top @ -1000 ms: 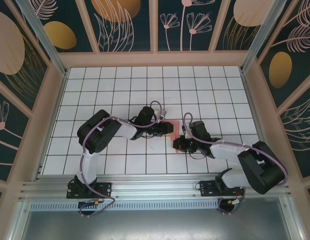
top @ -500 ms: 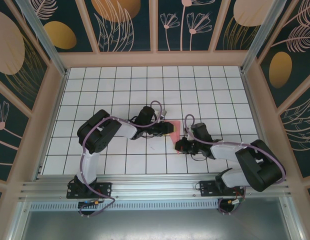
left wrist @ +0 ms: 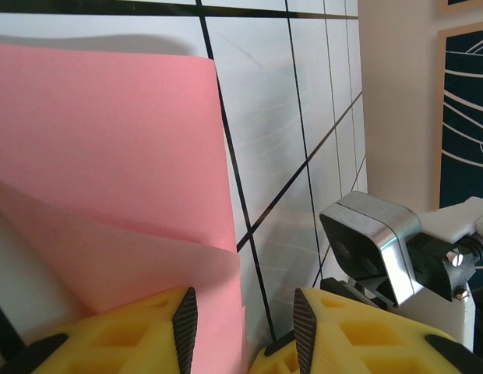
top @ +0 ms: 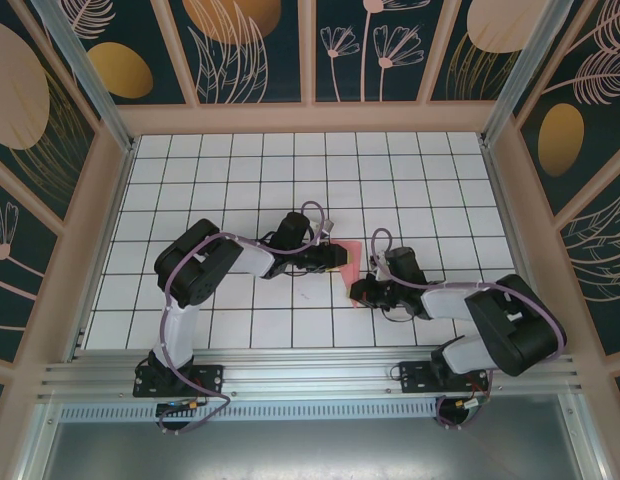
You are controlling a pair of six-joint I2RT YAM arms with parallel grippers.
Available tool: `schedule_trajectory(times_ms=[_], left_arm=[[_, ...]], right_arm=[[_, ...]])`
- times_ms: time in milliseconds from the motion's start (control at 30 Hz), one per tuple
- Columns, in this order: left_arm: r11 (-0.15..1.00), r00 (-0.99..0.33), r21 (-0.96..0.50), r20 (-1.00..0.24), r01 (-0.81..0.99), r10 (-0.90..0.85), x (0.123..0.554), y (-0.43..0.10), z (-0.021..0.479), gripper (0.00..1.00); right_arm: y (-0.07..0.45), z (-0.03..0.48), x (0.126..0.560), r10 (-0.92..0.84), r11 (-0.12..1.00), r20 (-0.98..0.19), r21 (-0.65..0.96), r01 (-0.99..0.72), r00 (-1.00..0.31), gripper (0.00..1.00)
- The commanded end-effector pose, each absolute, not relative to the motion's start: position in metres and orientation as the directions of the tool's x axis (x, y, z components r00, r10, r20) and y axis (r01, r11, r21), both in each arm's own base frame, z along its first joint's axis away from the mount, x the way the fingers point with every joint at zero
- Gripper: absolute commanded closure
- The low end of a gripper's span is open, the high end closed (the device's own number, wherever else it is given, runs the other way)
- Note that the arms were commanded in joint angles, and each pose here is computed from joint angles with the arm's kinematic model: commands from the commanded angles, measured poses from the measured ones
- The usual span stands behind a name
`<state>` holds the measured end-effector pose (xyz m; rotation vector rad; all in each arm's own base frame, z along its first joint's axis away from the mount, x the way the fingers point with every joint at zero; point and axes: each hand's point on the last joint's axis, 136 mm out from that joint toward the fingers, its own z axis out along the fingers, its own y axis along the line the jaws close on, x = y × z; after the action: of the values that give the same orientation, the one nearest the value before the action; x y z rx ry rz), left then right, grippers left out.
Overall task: Fold a paper plane with a square sheet of paper (pick it up from the middle)
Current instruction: Fold the wing for the fifth time at the center of the table.
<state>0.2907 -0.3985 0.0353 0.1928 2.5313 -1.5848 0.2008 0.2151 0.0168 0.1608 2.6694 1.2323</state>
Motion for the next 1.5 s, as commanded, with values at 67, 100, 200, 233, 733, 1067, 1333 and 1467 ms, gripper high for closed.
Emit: schedule_trajectory(times_ms=[67,100,200,233,733,1067,1333,1467], left_arm=[[0.663,-0.993,-0.744,-0.118,0.076,-0.018,0.286,-0.363,-0.048,0.60],[0.664,-0.993,-0.744,-0.117,0.077,-0.017,0.287,-0.363,-0.048,0.60],[0.664,-0.993,-0.744,-0.115,0.077,-0.015,0.287,-0.364,-0.049,0.60],[0.664,-0.993,-0.744,-0.115,0.076,-0.014,0.287,-0.364,-0.050,0.60],[0.670,-0.994,-0.738,-0.110,0.074,-0.012,0.287,-0.363,-0.051,0.60],[0.680,-0.994,-0.730,-0.106,0.071,-0.010,0.285,-0.361,-0.054,0.60],[0.686,-0.995,-0.725,-0.099,0.066,-0.008,0.284,-0.360,-0.056,0.60],[0.686,-0.995,-0.725,-0.096,0.063,-0.009,0.284,-0.359,-0.057,0.60]], right_arm=[[0.213,0.028,0.194,0.174,0.651,-0.120,0.759,0.022,-0.978,1.00],[0.214,0.035,0.195,0.167,0.642,-0.135,0.767,0.004,-0.977,1.00],[0.217,0.042,0.194,0.151,0.626,-0.144,0.780,-0.018,-0.978,1.00],[0.217,0.040,0.192,0.148,0.626,-0.140,0.779,-0.016,-0.979,1.00],[0.195,-0.016,0.170,0.189,0.721,0.004,0.679,0.142,-0.982,1.00],[0.210,0.026,0.178,0.161,0.637,-0.082,0.770,0.040,-0.984,1.00],[0.197,-0.006,0.157,0.162,0.686,0.014,0.717,0.123,-0.987,1.00],[0.196,-0.016,0.153,0.159,0.700,0.040,0.700,0.141,-0.986,1.00]])
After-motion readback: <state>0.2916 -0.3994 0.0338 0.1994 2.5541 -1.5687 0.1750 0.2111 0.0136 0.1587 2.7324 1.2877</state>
